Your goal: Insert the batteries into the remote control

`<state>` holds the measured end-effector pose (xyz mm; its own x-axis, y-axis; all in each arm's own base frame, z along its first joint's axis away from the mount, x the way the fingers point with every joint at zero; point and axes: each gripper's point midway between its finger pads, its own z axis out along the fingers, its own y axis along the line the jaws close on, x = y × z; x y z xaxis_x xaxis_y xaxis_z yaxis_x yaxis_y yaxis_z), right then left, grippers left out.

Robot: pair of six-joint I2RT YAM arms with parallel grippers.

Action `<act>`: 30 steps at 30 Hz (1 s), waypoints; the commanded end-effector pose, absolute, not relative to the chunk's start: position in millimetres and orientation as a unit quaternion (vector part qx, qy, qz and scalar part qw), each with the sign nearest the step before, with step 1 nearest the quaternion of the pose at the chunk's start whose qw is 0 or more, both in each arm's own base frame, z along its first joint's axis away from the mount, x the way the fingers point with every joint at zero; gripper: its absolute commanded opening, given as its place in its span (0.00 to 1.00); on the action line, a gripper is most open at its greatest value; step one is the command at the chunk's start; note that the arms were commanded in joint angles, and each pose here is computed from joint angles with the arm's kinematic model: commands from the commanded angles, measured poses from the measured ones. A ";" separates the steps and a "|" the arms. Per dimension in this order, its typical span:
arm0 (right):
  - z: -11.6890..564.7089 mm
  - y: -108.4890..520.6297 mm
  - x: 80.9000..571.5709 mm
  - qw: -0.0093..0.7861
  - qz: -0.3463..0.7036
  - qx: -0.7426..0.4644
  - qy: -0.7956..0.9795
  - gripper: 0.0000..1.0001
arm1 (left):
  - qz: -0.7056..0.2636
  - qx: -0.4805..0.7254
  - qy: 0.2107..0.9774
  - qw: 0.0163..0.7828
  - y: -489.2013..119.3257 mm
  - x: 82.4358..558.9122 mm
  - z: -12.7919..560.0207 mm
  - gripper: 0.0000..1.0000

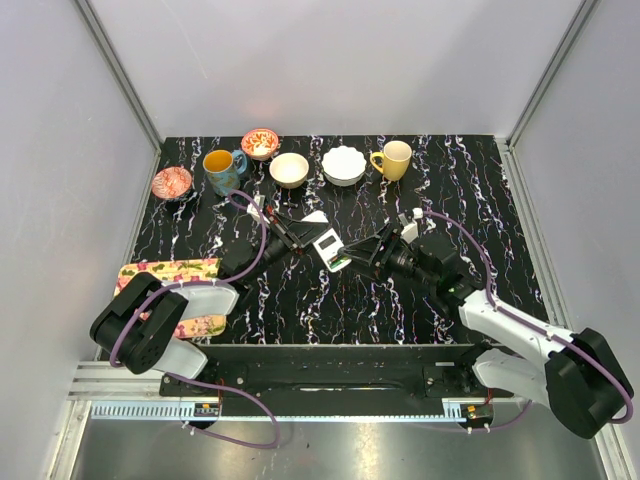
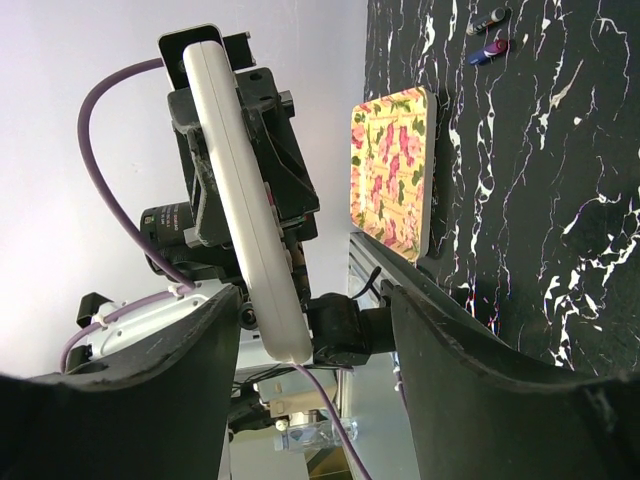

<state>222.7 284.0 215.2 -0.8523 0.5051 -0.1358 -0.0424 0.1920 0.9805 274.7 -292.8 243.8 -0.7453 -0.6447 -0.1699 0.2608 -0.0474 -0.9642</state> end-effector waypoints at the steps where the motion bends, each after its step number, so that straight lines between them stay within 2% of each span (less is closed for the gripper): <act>1: 201.4 285.1 218.4 0.205 0.608 0.152 0.751 0.66 | -0.803 -0.081 0.413 0.423 -264.6 248.2 365.4 0.00; 24: 197.0 290.3 222.1 0.198 0.611 0.153 0.751 0.55 | -0.805 -0.098 0.402 0.426 -267.4 251.1 371.1 0.00; 30: 193.3 292.2 221.9 0.194 0.610 0.153 0.753 0.48 | -0.804 -0.100 0.401 0.427 -267.2 251.2 371.2 0.00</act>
<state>229.8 289.4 212.5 -0.8537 0.5059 -0.1237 -0.0412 0.1711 0.9844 282.1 -294.8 236.3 -0.7023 -0.6896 -0.1767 0.2523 -0.0091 -0.9676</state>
